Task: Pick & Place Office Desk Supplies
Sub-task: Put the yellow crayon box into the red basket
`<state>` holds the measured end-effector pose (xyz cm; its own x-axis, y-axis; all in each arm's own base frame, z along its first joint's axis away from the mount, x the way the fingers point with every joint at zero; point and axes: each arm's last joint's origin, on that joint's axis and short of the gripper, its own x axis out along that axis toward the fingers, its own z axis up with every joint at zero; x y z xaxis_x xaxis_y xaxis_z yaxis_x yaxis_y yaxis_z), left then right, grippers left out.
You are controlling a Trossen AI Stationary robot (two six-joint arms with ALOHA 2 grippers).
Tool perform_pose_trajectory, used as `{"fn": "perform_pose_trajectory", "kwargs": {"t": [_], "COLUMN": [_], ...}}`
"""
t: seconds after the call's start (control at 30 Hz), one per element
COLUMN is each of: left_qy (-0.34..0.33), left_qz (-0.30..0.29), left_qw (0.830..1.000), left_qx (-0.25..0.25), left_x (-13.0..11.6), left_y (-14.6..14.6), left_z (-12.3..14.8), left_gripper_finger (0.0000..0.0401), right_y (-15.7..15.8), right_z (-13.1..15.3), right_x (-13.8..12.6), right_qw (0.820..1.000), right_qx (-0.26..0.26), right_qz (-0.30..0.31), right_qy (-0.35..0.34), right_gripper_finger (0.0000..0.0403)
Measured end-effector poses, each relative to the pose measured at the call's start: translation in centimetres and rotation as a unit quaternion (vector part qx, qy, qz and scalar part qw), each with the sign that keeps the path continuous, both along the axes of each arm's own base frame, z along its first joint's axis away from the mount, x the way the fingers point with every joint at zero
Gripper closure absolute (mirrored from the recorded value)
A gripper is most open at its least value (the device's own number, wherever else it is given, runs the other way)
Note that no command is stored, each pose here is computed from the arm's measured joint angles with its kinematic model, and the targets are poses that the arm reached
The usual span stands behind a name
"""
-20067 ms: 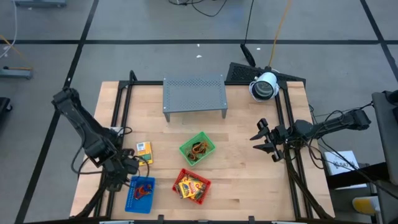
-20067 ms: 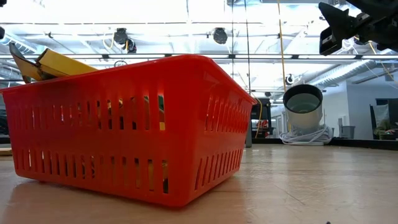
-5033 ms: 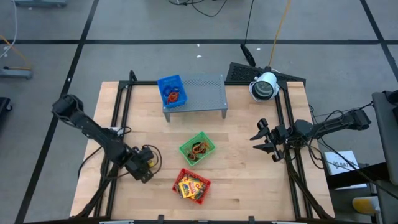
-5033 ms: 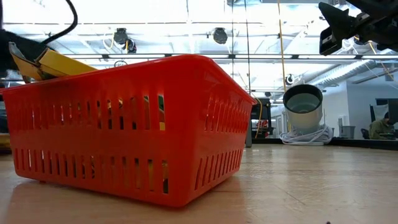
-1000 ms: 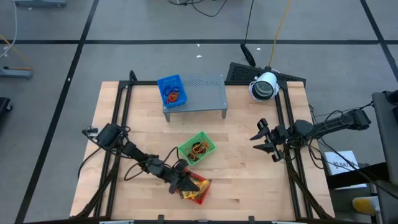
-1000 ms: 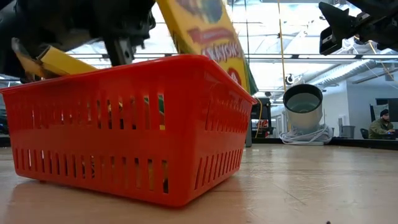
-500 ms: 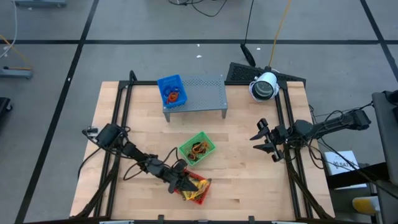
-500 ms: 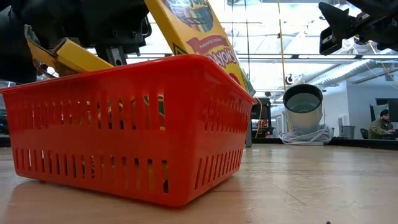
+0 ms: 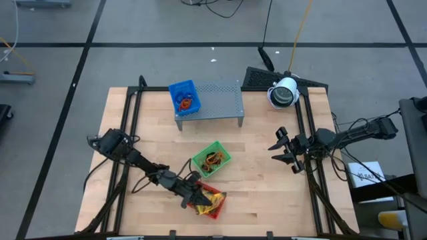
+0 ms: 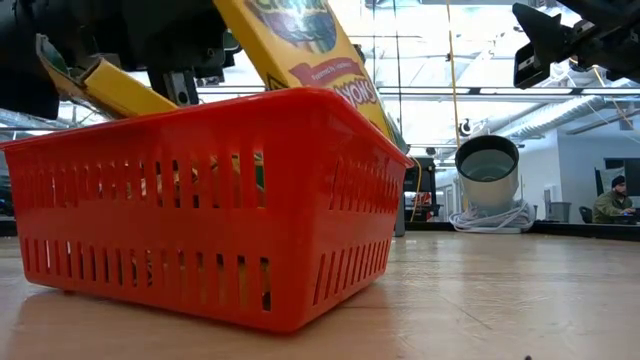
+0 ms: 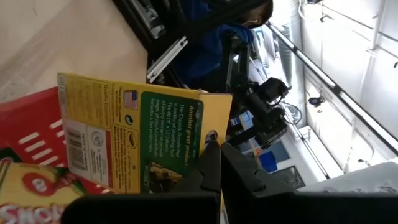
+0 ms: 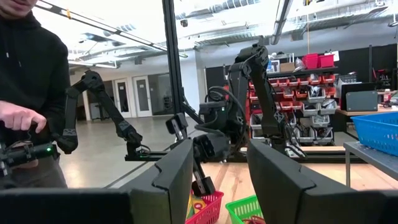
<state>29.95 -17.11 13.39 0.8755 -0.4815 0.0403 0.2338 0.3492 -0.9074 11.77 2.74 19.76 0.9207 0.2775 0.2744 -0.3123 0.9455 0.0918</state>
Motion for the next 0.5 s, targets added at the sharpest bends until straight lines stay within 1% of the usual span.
{"fn": "perform_pose_trajectory", "kwargs": {"t": [0.17,0.37,0.5], "left_qy": [0.006,0.013,0.031], "left_qz": [-0.001,0.001,0.004], "left_qw": [1.000,0.999,0.998], "left_qx": [0.006,0.035,0.051], "left_x": [-0.1,-0.3,-0.5], "left_y": [0.0,0.1,0.2], "left_z": [0.4,1.7,1.9], "left_gripper_finger": [0.0401,0.0401,0.0401], "right_y": [0.0,0.0,0.0], "right_z": [0.0,0.0,0.0], "right_x": [0.0,0.0,0.0], "right_qw": [1.000,1.000,1.000], "right_qx": [0.000,0.000,0.000], "right_qz": [0.000,0.000,0.000], "right_qy": [0.000,0.001,0.000], "right_gripper_finger": [0.0261,0.0261,0.0261]}}
